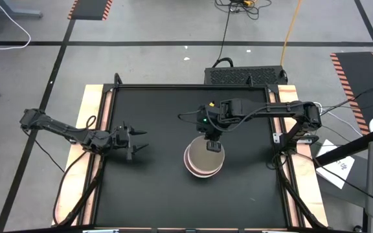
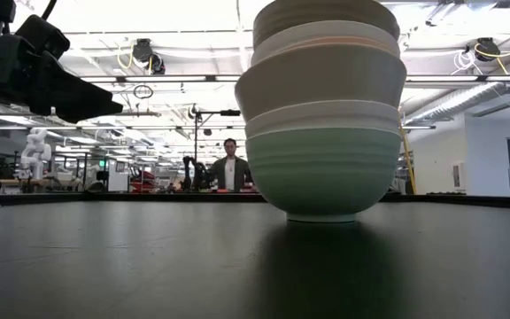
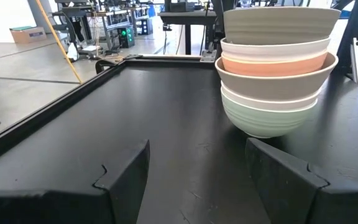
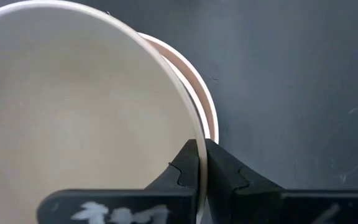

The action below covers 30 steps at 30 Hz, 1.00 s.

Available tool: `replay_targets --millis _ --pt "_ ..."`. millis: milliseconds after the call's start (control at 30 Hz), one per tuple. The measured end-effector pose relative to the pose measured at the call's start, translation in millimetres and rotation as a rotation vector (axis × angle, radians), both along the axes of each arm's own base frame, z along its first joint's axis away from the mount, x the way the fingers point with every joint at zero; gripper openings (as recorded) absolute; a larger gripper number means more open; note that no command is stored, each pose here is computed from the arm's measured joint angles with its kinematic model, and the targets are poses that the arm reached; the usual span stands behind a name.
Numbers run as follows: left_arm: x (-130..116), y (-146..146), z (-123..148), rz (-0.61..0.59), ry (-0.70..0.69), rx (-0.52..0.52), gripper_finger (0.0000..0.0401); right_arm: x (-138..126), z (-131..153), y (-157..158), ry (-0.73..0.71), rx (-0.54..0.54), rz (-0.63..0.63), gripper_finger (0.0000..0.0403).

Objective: Nest bowls inside each other
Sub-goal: Stack the brown bowl on the white bowl

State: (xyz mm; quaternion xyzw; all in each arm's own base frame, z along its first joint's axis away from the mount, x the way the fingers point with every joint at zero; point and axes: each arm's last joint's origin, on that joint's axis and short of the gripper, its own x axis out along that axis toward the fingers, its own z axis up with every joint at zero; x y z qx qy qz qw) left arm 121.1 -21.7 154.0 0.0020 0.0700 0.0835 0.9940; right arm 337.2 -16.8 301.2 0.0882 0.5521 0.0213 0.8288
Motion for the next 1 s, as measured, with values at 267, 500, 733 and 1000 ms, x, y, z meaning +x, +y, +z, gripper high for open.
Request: replay_targets --millis 267,500,733,1000 --pt "0 0 0 0.000 -0.001 0.000 0.0269 2 -10 1 0.061 0.029 0.018 0.0001" --pt "0 0 0 0.000 -0.002 -0.004 0.0269 6 -21 0 0.118 0.042 0.017 0.0001" --pt "0 0 0 0.001 -0.002 -0.003 0.0269 7 -22 1 0.119 0.044 0.018 0.0001" --pt "0 0 0 0.001 0.002 -0.002 0.0269 10 -16 0 0.056 0.028 0.008 0.0029"
